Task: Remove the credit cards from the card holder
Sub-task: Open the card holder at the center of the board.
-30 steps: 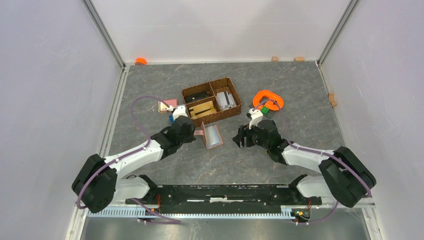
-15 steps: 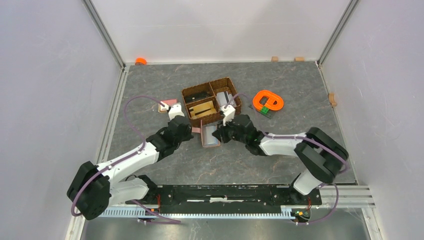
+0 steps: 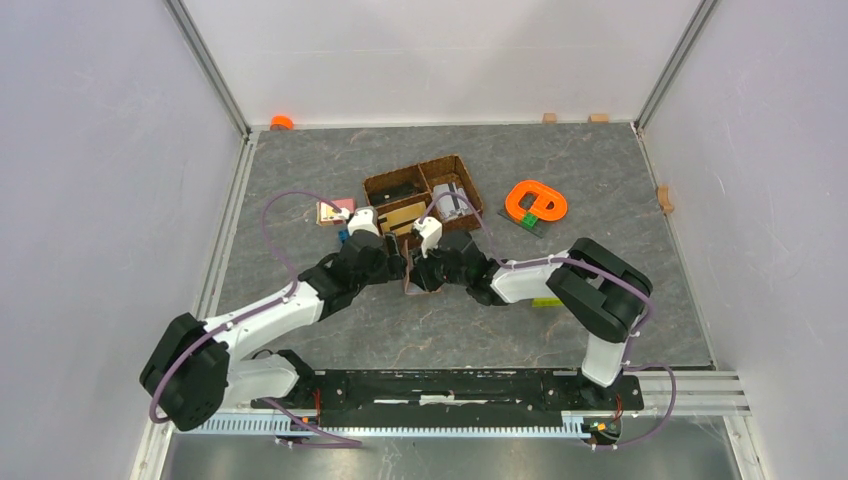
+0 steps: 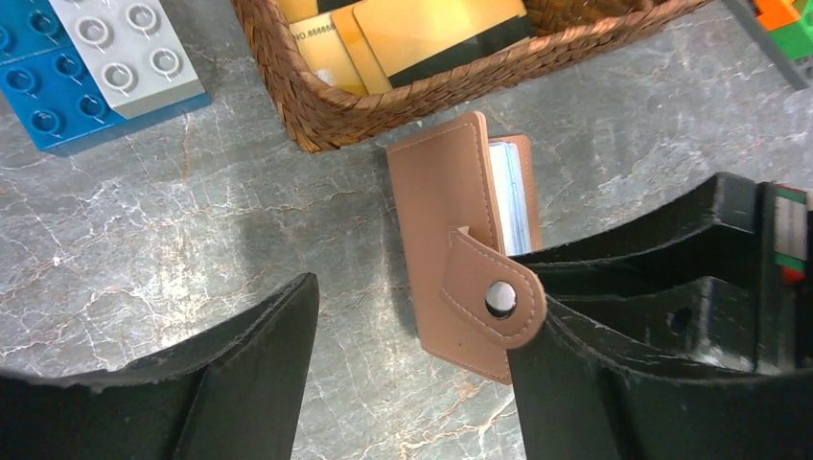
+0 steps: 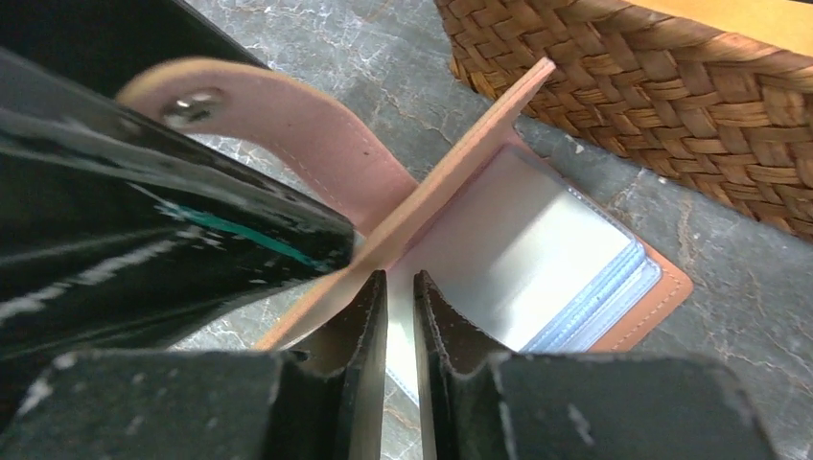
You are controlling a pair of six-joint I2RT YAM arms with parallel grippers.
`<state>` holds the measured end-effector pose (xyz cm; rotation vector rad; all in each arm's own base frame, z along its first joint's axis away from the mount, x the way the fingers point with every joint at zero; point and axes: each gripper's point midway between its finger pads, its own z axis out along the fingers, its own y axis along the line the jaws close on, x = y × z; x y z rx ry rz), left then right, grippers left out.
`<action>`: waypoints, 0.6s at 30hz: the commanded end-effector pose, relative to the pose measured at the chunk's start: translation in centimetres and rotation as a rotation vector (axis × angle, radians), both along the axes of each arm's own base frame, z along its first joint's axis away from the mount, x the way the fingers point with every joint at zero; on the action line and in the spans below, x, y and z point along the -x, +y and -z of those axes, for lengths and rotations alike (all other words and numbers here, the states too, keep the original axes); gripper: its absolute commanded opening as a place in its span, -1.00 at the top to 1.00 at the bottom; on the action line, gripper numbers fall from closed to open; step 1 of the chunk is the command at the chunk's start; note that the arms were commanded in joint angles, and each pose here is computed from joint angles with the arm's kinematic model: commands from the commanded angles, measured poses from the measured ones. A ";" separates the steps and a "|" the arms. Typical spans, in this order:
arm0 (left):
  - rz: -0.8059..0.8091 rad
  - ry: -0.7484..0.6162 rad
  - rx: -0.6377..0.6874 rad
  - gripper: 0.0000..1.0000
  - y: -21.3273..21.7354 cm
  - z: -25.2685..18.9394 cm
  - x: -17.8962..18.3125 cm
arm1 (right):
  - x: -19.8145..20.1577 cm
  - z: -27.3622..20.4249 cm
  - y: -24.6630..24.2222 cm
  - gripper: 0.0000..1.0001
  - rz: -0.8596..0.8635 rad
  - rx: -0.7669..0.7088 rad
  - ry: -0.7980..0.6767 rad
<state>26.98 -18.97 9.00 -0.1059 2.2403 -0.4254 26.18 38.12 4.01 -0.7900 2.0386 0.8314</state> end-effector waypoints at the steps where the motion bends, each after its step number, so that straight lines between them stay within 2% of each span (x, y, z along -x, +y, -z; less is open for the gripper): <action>1: 0.012 0.003 -0.005 -0.54 -0.5 0.2 -0.6 | 0.2 -1.2 2.1 0.60 -0.060 -0.059 -0.013; 4: 0.071 0.004 0.027 -0.69 -1.6 0.0 -0.3 | 0.7 0.0 2.9 0.62 -0.086 -0.036 0.022; 7: 0.067 0.011 0.026 -0.69 -1.6 0.2 -0.2 | 1.0 0.7 3.4 0.66 -0.093 -0.016 0.039; 12: 0.038 0.027 0.007 -0.52 -1.0 0.8 -0.6 | 1.2 0.5 3.0 0.68 -0.077 -0.027 0.040; 15: 0.014 0.053 -0.010 -0.31 -0.5 1.5 -1.0 | 1.1 0.0 2.5 0.70 -0.055 -0.029 0.029; 18: -0.012 0.089 -0.012 -0.26 0.1 2.4 -1.3 | 1.0 -0.5 2.2 0.70 -0.043 -0.030 0.016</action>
